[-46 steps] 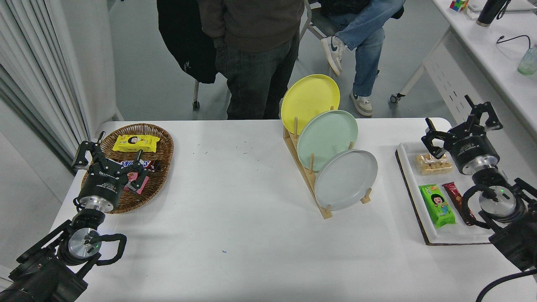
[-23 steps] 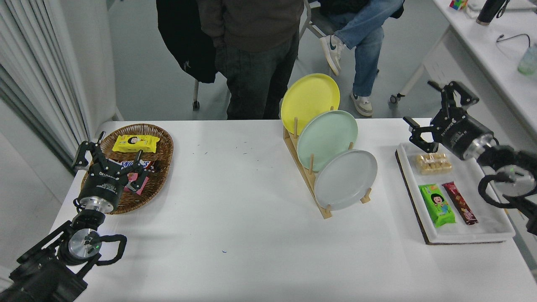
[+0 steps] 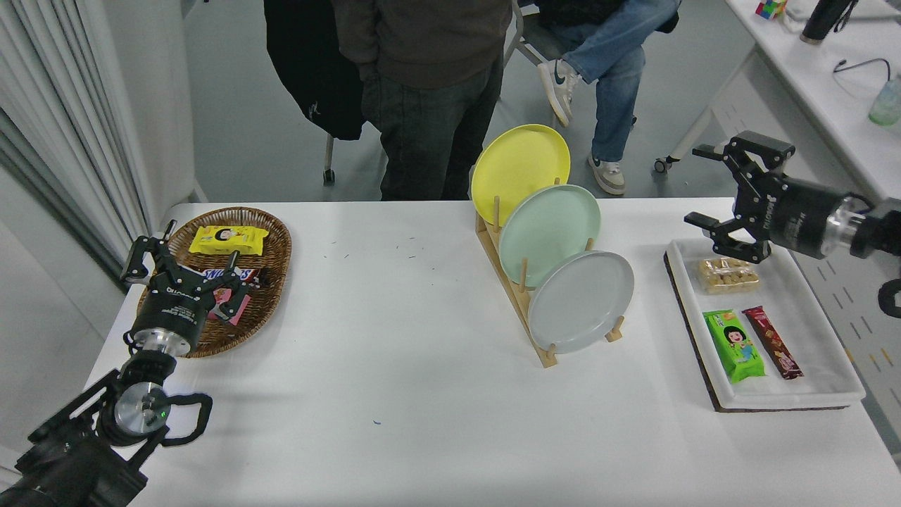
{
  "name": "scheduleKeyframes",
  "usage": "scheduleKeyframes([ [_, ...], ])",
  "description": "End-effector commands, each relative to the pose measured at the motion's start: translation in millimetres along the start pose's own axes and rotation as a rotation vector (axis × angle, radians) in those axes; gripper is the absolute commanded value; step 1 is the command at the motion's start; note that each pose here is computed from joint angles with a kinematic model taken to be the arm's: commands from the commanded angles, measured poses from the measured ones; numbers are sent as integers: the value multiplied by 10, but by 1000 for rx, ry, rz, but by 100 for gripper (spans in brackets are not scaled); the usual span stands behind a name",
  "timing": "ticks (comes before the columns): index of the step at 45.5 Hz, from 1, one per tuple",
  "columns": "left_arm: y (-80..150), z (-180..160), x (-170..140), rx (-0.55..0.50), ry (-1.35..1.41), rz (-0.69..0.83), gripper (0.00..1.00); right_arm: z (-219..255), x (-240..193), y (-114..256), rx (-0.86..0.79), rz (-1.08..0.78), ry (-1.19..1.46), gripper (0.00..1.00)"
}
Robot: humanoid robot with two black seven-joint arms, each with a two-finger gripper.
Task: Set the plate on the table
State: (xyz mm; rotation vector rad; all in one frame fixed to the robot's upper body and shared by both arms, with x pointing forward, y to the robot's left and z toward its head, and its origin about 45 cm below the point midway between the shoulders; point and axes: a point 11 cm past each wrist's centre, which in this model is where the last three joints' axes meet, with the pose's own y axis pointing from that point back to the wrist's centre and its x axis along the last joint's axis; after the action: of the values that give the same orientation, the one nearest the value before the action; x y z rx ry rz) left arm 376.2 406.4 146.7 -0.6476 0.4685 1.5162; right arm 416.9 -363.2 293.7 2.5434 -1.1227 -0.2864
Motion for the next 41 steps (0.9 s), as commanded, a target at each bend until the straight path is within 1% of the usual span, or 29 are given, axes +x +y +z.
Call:
scheduleKeyframes([
  [1, 0, 0, 0, 0, 0, 0, 98, -60, -289, 86, -62, -154, -20, 100],
  [9, 0, 0, 0, 0, 0, 0, 98, -127, -349, 74, -36, -159, -42, 100],
  [19, 0, 0, 0, 0, 0, 0, 98, 58, -288, 47, -36, -52, -82, 100],
  [21, 0, 0, 0, 0, 0, 0, 98, 25, -310, 33, -18, -48, -97, 100],
  [23, 0, 0, 0, 0, 0, 0, 98, -45, -425, -12, 7, -52, -120, 100],
  [26, 0, 0, 0, 0, 0, 0, 98, -207, -487, -39, 33, -1, -95, 100],
  [33, 0, 0, 0, 0, 0, 0, 98, -223, -441, -75, 22, 95, -59, 100],
  [41, 0, 0, 0, 0, 0, 0, 98, -286, -590, -200, 41, 66, -82, 100],
])
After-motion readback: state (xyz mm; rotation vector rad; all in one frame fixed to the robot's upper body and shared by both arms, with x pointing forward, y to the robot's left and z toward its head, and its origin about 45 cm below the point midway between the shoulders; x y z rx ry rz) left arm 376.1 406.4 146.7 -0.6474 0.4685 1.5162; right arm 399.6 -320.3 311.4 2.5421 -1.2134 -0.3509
